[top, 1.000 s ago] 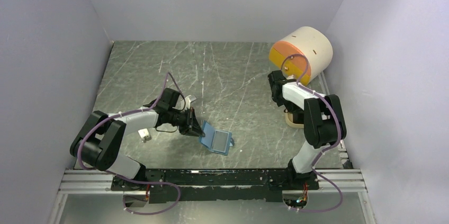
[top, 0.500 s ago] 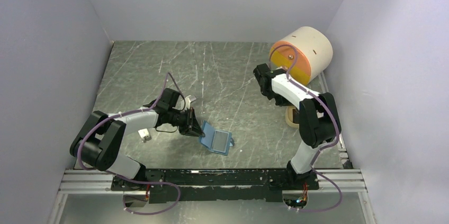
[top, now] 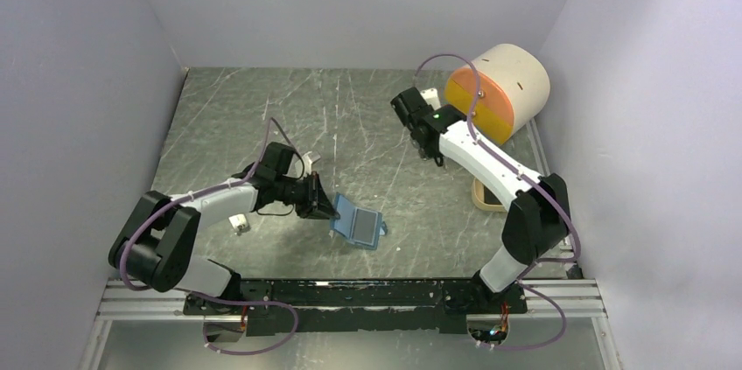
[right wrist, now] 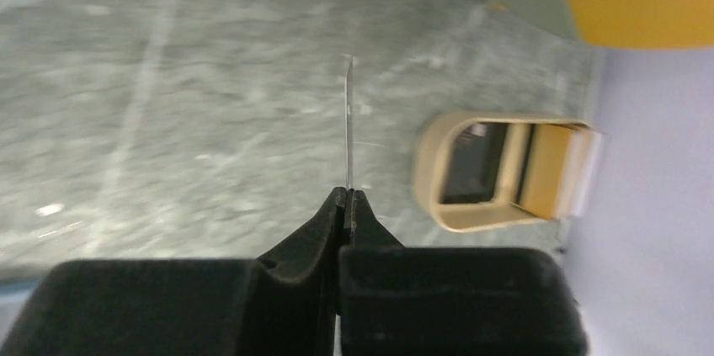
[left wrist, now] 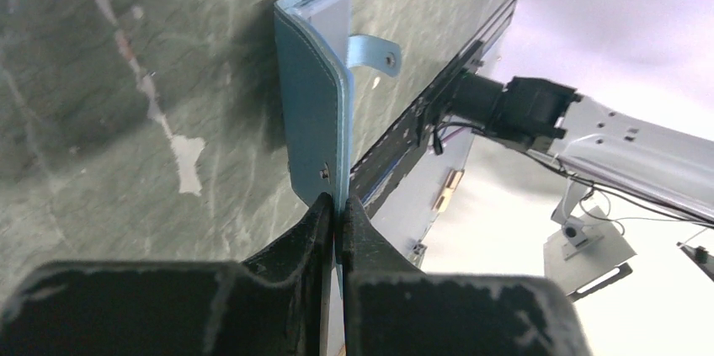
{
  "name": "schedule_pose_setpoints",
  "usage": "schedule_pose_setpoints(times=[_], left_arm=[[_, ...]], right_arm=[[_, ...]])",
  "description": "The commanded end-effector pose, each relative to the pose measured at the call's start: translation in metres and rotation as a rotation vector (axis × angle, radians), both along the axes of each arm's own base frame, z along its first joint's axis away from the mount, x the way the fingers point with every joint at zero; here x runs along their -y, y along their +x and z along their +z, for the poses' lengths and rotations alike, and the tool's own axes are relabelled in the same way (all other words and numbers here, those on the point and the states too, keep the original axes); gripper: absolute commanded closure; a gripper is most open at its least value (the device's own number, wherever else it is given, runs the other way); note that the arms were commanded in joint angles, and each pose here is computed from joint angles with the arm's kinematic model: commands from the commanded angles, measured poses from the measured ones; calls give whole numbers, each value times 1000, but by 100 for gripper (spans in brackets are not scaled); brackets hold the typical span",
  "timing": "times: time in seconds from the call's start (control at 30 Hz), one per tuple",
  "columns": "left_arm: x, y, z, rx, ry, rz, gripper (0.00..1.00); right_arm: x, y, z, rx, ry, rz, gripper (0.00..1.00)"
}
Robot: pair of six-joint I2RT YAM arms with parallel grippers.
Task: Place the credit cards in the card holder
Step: Pick up the credit card from the storage box, then insert the credit card into the card holder.
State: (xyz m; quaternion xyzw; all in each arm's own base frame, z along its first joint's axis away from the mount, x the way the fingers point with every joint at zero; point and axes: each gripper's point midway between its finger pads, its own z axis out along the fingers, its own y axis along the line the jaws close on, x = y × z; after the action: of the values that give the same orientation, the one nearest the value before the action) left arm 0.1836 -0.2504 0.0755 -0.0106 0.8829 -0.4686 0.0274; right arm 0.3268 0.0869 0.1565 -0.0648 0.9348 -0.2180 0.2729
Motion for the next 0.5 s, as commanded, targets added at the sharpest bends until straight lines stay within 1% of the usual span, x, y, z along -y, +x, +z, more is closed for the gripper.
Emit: schedule_pose_setpoints(times=[0.0,0.17,0.23,0.3,0.47], left_arm=[[12,21,29,36,-105,78,91],[20,35,40,44,-179,158,91],[20,36,37,35,-184,192,91],[21,36,28,18,-165,218,91],[22,32,-1,-26,-60,233,91]], right_arm=[[-67,5,8,89,276,105,100],[-119,-5,15,122,586,206,100],[-133,-11,24,143,687,251,100],[-147,-18,27,147,778,303,100],[-173,-37,23,109,972,357,100]])
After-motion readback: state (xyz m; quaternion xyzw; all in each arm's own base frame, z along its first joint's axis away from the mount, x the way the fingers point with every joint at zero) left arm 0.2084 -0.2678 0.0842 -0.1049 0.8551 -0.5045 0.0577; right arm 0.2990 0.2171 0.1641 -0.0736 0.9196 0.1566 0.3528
